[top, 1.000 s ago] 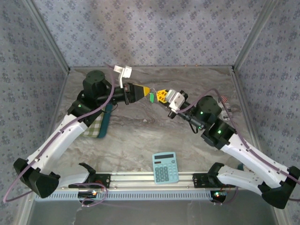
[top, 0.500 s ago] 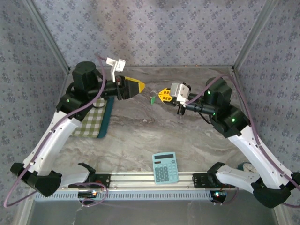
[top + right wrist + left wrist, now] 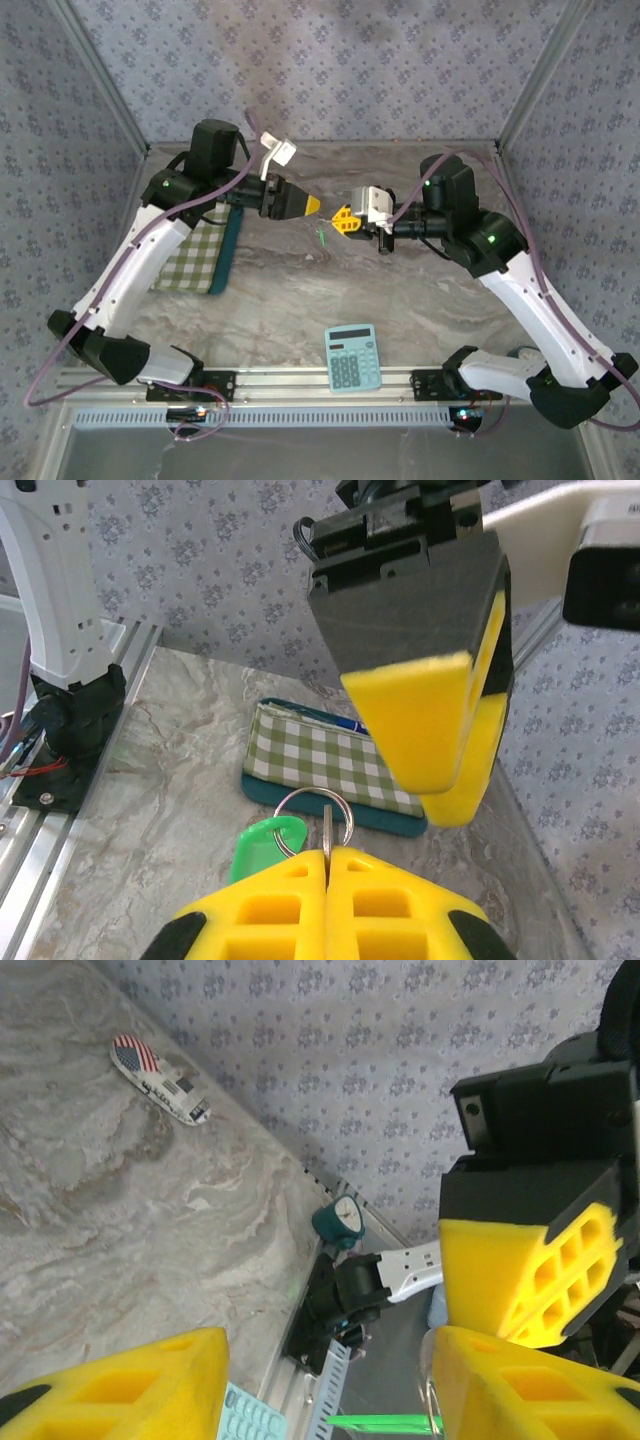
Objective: Remove the keys from the keyring
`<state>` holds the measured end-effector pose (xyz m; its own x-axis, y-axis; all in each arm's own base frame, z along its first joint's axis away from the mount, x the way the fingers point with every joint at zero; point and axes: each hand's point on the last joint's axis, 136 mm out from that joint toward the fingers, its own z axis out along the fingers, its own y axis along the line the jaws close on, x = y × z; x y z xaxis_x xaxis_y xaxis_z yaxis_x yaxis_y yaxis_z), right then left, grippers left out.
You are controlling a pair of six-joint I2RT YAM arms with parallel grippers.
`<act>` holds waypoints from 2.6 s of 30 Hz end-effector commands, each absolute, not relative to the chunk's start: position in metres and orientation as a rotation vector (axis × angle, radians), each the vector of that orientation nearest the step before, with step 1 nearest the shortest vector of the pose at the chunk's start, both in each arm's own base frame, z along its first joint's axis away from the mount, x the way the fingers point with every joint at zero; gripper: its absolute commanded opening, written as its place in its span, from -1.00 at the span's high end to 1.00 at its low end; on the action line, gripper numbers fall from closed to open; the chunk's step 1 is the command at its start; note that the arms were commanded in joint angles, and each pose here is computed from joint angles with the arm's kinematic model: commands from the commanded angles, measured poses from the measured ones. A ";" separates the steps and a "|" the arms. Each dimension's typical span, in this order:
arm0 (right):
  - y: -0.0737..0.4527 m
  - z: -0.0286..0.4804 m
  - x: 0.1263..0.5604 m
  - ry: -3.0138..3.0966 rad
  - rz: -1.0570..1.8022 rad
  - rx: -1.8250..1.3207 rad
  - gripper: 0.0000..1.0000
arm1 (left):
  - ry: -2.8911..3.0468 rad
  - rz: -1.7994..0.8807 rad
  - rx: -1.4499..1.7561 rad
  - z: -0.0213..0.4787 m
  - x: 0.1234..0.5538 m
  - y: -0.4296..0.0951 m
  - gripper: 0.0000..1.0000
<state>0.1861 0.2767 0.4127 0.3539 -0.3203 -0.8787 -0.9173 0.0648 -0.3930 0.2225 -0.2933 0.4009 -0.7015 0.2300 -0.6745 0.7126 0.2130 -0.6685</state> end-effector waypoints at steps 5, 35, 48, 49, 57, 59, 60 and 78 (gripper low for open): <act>0.277 0.422 0.177 1.138 0.679 -1.516 1.00 | 2.007 -1.567 0.991 0.414 0.199 -0.295 0.00; 0.277 0.423 0.181 1.133 0.610 -1.514 1.00 | 2.022 -1.624 1.078 0.407 0.182 -0.306 0.40; 0.274 0.432 0.196 1.086 0.462 -1.435 1.00 | 2.029 -1.627 1.088 0.404 0.182 -0.308 1.00; 0.274 0.433 0.197 1.083 0.455 -1.429 1.00 | 2.029 -1.623 1.085 0.404 0.182 -0.308 1.00; 0.285 0.431 0.199 1.001 0.266 -1.327 1.00 | 1.951 -1.582 0.867 0.422 0.211 -0.310 1.00; 0.290 0.426 0.199 0.979 0.235 -1.266 1.00 | 1.930 -1.565 0.802 0.426 0.219 -0.309 1.00; 0.292 0.425 0.197 0.960 0.234 -1.242 1.00 | 1.925 -1.547 0.772 0.428 0.222 -0.307 1.00; 0.300 0.441 0.208 1.003 0.308 -0.776 1.00 | 1.798 -1.532 0.527 0.449 0.235 -0.291 1.00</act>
